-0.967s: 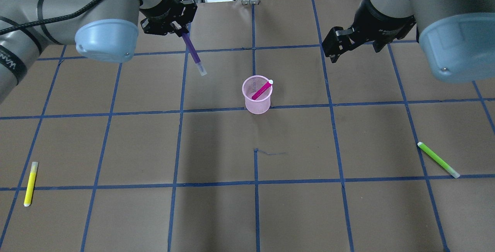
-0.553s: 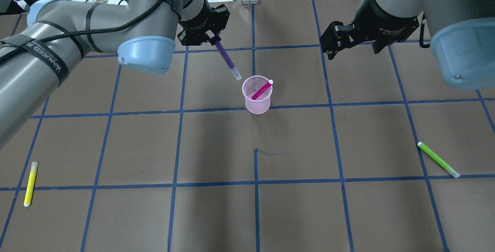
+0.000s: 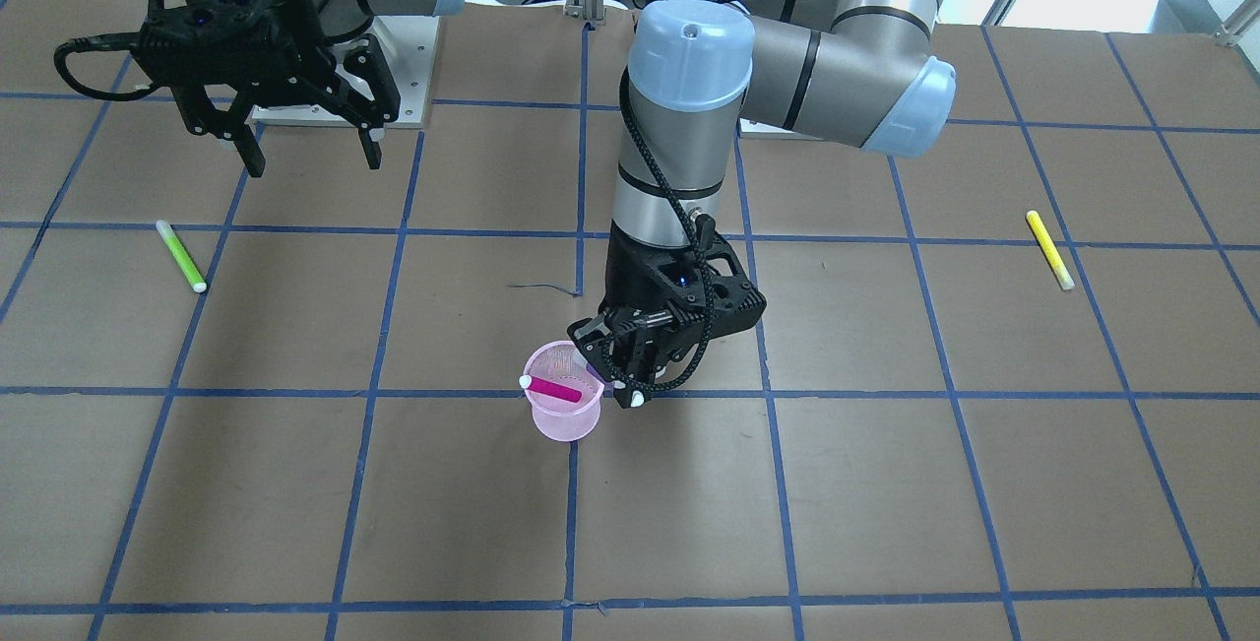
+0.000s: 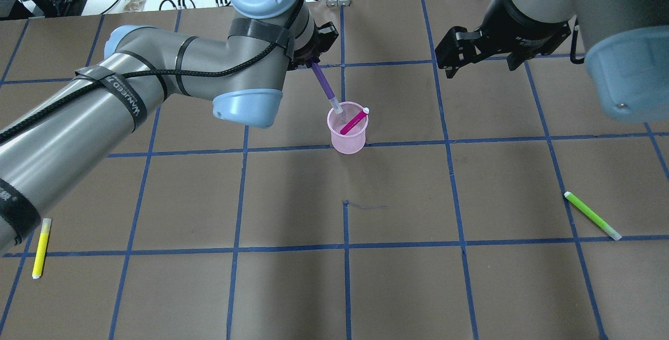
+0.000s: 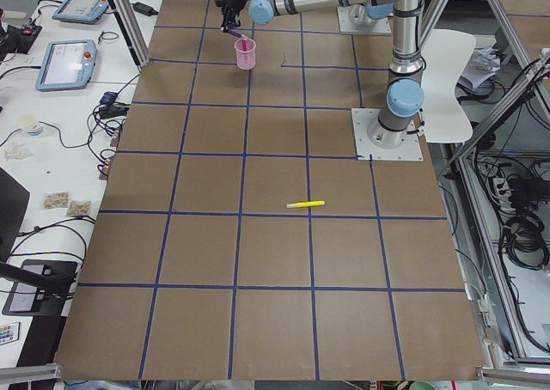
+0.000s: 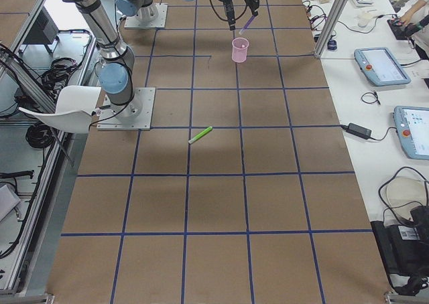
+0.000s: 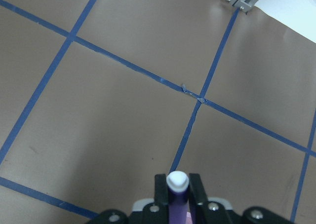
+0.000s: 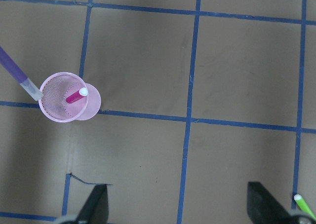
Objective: Insert purple and pink pens into pink cup
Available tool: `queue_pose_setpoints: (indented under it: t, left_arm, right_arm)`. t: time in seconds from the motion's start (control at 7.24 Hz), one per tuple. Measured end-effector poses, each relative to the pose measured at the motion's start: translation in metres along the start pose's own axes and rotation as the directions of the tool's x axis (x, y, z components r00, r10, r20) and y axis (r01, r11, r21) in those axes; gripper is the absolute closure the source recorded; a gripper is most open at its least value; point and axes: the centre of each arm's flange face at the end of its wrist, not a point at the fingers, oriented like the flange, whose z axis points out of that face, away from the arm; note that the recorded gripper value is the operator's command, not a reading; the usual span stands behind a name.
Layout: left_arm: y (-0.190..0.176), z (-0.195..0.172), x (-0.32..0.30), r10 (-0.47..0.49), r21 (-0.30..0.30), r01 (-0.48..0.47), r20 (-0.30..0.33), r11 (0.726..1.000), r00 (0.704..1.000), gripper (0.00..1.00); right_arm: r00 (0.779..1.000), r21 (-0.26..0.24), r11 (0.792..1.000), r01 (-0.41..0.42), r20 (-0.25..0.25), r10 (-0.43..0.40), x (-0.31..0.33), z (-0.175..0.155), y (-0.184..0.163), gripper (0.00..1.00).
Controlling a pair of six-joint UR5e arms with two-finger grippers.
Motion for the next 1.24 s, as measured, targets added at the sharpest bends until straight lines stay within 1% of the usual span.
queue_pose_setpoints:
  t: [0.28,0.55,0.83,1.24]
  left_arm:
    - [0.012,0.009,0.007,0.018,0.002,-0.018,0.009,1.0,1.0,1.0]
    - [0.022,0.013,0.012,0.038,0.053,-0.04,0.031,0.998,0.999,1.0]
    - [0.035,0.019,0.012,0.039,0.084,-0.041,0.017,0.996,0.999,1.0]
    - [0.041,0.025,0.011,0.035,0.087,-0.036,0.011,0.996,0.999,1.0]
  right_arm:
    - [1.0,0.0,1.0,0.0,-0.001,0.0,0.0,0.0,0.0,0.0]
    - [1.0,0.001,1.0,0.0,-0.001,0.0,0.0,-0.002,0.002,0.0]
    - [1.0,0.001,1.0,0.001,-0.001,-0.001,0.0,-0.002,0.002,0.0]
    - [1.0,-0.001,1.0,0.0,-0.001,0.0,0.0,-0.002,0.002,0.0]
